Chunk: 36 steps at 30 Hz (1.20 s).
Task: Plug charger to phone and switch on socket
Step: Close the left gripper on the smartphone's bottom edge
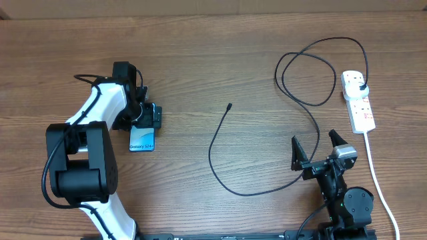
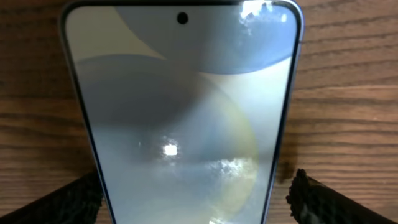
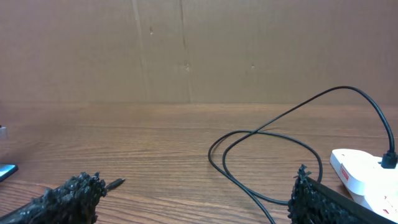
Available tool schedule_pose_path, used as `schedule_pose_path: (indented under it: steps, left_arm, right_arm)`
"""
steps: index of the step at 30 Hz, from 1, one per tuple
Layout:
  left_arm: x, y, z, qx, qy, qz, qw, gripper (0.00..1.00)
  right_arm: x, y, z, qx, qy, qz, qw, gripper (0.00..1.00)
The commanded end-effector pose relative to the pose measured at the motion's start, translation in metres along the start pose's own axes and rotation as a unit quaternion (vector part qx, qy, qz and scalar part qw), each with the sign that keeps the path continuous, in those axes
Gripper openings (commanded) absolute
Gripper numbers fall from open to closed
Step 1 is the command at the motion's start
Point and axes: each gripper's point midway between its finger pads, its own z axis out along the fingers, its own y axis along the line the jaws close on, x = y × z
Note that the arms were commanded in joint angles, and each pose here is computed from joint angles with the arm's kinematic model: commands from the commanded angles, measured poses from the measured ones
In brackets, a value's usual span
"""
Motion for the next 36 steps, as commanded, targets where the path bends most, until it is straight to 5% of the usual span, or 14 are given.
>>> schedule_pose_path:
  steps: [1, 15, 27, 36]
  left_arm:
    - [0.024, -0.006, 0.025, 0.015, 0.042, -0.012, 0.999, 0.95]
    - [0.041, -0.032, 0.026, 0.010, 0.073, -0.013, 0.997, 0.90]
    - [0.051, -0.043, 0.026, -0.004, 0.089, -0.120, 0.989, 0.91]
    - [0.043, -0.042, 0.027, -0.006, 0.073, -0.124, 0.990, 0.91]
  right_arm:
    - [0.002, -0.001, 0.000, 0.004, -0.001, -0.001, 1.000, 1.00]
    - [0.002, -0.001, 0.000, 0.004, -0.001, -0.001, 1.000, 1.00]
    - [0.002, -0.001, 0.000, 0.004, -0.001, -0.001, 1.000, 1.00]
    - [0.002, -0.001, 0.000, 0.004, -0.001, -0.001, 1.000, 1.00]
